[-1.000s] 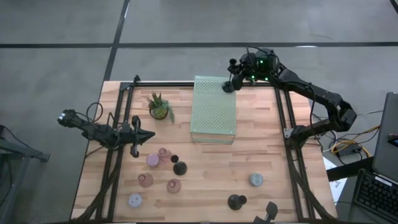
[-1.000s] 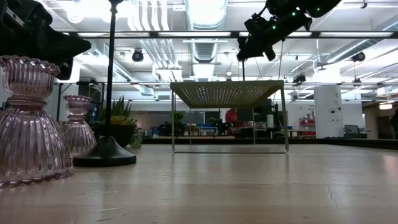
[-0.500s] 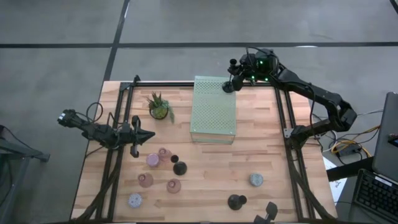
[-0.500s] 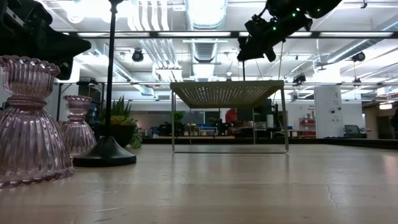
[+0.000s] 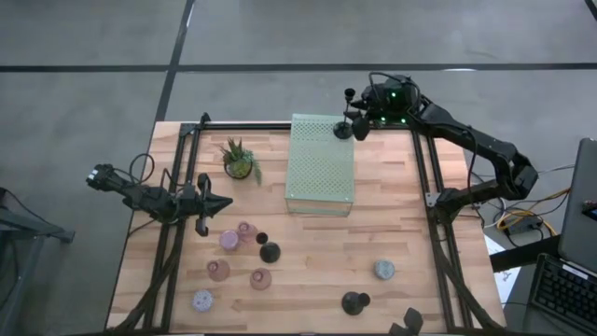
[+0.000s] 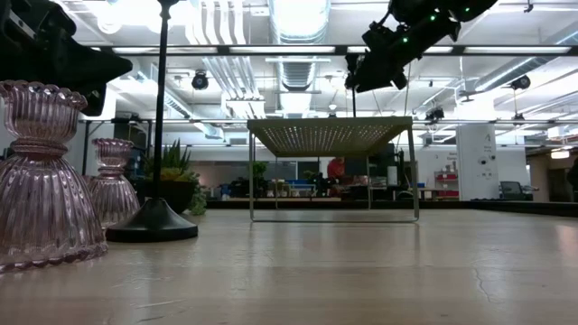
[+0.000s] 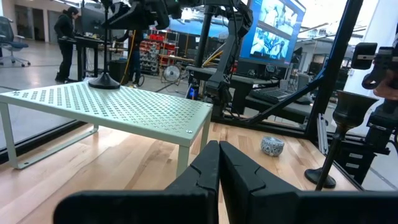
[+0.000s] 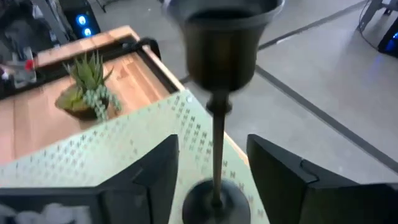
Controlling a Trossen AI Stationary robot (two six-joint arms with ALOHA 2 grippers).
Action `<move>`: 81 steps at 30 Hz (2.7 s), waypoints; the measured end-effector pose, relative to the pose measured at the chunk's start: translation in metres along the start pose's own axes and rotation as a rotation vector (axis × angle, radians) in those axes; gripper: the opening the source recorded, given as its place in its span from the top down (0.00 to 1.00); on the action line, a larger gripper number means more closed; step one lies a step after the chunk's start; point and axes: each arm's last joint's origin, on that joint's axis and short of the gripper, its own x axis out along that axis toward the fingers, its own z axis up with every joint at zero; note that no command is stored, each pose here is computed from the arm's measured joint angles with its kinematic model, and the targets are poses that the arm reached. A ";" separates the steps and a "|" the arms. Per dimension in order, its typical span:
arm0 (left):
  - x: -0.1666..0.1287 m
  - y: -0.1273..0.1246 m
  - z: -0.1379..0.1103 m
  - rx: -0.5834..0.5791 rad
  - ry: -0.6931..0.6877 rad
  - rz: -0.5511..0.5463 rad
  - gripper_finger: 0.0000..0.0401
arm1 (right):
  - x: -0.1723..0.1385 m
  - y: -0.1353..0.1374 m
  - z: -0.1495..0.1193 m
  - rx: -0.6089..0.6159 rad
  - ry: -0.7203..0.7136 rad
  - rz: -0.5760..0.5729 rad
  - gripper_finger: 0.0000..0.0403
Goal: Pick & Place candle stick holders
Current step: Put the bottom black candle holder on the shelf aligned with the other black candle holder
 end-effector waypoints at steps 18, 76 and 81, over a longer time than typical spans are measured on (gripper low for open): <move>0.000 0.000 0.000 0.000 0.000 0.000 0.97 | -0.067 0.027 -0.035 -0.052 0.267 0.174 0.44; 0.000 0.000 0.000 0.000 0.000 0.000 0.97 | -0.111 0.293 -0.238 -0.179 0.229 1.049 0.51; 0.000 0.000 0.000 0.000 0.000 0.000 0.97 | -0.108 0.308 -0.236 -0.185 0.258 1.053 0.53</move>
